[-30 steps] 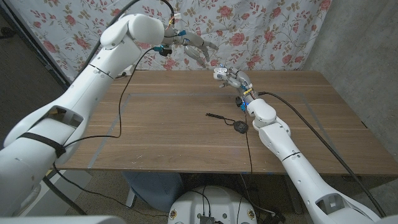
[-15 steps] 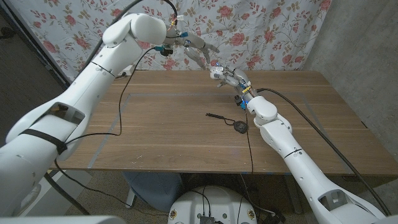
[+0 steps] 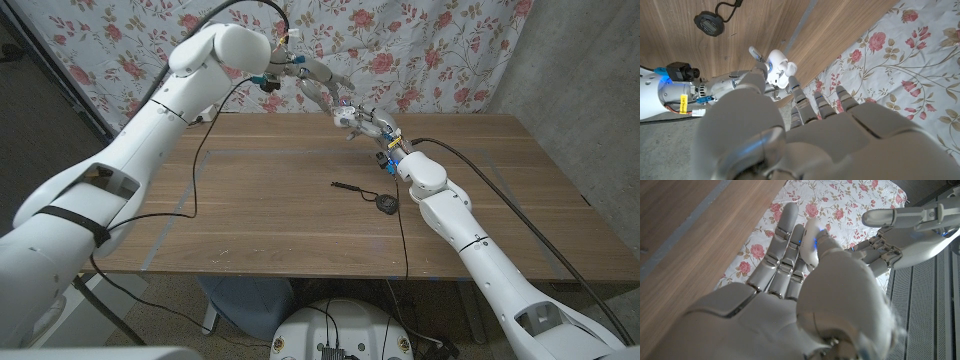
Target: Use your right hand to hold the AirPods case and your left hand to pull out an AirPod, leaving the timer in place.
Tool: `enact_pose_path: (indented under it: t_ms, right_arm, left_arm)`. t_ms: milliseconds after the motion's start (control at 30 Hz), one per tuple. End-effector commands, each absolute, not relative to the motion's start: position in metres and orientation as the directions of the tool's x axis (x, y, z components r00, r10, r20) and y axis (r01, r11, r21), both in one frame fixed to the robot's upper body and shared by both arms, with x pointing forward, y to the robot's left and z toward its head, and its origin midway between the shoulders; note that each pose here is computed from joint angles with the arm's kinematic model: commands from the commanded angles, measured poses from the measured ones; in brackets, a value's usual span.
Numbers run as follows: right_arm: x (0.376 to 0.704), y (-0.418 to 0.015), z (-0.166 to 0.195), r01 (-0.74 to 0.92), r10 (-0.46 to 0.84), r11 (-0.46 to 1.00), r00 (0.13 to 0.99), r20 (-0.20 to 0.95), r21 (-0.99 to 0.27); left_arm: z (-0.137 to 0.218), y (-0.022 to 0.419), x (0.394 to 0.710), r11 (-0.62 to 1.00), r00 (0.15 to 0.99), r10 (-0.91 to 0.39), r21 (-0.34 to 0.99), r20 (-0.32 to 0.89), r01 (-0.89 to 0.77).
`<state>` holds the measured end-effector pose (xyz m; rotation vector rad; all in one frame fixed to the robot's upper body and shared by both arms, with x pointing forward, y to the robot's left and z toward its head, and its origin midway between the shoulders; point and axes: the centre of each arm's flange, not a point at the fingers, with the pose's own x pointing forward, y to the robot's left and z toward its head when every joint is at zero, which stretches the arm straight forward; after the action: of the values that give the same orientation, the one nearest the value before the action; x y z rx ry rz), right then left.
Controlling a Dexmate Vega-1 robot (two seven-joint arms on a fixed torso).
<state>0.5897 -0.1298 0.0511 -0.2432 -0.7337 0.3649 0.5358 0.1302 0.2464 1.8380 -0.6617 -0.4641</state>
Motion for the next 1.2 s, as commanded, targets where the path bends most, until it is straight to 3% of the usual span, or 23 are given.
enact_pose_path:
  t_ms: [33,167,400,500,633,1000,1200]
  right_arm:
    - [0.587,-0.13,0.053,-0.252,0.417,0.906,0.676,0.608,-0.341]
    - [0.586,-0.131,0.053,-0.253,0.417,0.906,0.673,0.611,-0.34]
    - [0.583,-0.131,0.053,-0.251,0.413,0.908,0.67,0.617,-0.335]
    - [0.582,-0.131,0.053,-0.251,0.414,0.908,0.668,0.618,-0.336]
    - [0.581,-0.132,0.052,-0.25,0.415,0.907,0.669,0.616,-0.339]
    - [0.577,-0.133,0.054,-0.256,0.418,0.906,0.662,0.622,-0.337]
    - [0.576,-0.133,0.054,-0.258,0.424,0.903,0.658,0.623,-0.343]
  left_arm:
    - [0.242,0.126,0.537,-0.262,0.752,-0.658,0.949,-0.043,-0.175]
    - [0.238,0.122,0.531,-0.314,0.771,-0.636,0.902,0.032,-0.296]
    - [0.239,0.124,0.536,-0.279,0.759,-0.651,0.935,-0.016,-0.22]
    - [0.238,0.122,0.532,-0.306,0.771,-0.637,0.91,0.024,-0.281]
    - [0.237,0.124,0.538,-0.262,0.755,-0.656,0.944,-0.021,-0.202]
    - [0.236,0.118,0.537,-0.293,0.756,-0.654,0.926,-0.012,-0.239]
    - [0.232,0.114,0.529,-0.346,0.77,-0.636,0.873,0.05,-0.342]
